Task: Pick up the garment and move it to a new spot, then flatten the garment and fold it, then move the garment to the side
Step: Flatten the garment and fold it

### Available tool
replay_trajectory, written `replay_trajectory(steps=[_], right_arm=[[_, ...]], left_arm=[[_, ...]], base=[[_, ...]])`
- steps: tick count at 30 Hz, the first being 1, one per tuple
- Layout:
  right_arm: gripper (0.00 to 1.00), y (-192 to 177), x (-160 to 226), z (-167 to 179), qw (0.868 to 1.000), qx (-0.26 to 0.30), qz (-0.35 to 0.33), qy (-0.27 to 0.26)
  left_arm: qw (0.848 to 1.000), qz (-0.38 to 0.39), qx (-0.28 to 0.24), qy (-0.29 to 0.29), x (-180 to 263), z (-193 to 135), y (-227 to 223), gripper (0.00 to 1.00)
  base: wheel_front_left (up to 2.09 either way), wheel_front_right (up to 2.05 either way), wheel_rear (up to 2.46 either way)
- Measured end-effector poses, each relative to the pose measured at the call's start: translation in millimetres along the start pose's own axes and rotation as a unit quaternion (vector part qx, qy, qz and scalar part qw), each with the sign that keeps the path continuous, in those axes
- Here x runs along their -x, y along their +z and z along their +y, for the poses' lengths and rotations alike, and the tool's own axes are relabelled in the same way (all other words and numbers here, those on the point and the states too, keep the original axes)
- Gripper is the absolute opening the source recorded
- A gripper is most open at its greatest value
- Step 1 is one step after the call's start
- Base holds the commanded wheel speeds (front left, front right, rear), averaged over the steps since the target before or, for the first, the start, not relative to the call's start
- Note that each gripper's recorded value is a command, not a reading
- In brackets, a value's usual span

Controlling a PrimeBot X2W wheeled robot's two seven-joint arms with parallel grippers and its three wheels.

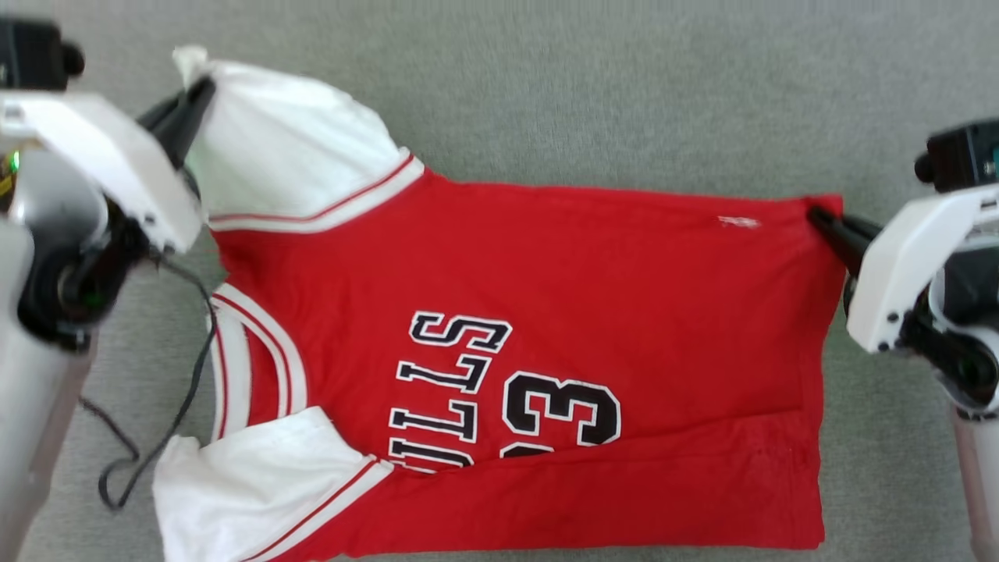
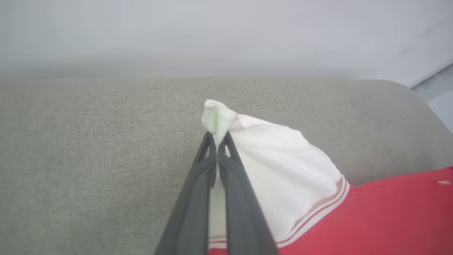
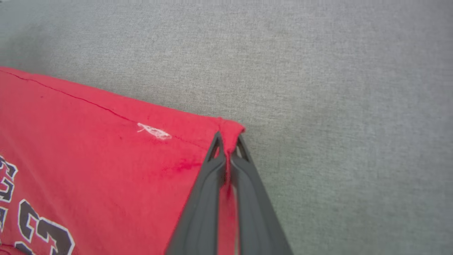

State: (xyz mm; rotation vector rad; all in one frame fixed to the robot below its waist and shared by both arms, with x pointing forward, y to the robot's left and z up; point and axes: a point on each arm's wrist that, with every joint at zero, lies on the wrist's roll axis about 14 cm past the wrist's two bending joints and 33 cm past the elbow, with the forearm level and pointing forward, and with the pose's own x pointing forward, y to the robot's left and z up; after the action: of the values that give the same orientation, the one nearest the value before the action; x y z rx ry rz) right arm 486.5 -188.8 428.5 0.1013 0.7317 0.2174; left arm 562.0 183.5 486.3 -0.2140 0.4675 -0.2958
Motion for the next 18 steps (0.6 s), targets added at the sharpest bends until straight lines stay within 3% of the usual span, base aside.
replay_trajectory(steps=[8, 18], right_arm=[[0.0, -27, 45, 1, 1.0, -0.016, -0.013, -0.012], [0.0, -83, 76, 15, 0.998, -0.06, 0.003, -0.005]], left_arm=[[0.998, -0.03, 0.045, 0.042, 78, 10, -31, 0.0], [0.981, 0.041, 0.161, 0.096, 163, 10, -138, 0.0]], base=[[0.0, 0.0, 0.0], [0.0, 0.0, 0.0]])
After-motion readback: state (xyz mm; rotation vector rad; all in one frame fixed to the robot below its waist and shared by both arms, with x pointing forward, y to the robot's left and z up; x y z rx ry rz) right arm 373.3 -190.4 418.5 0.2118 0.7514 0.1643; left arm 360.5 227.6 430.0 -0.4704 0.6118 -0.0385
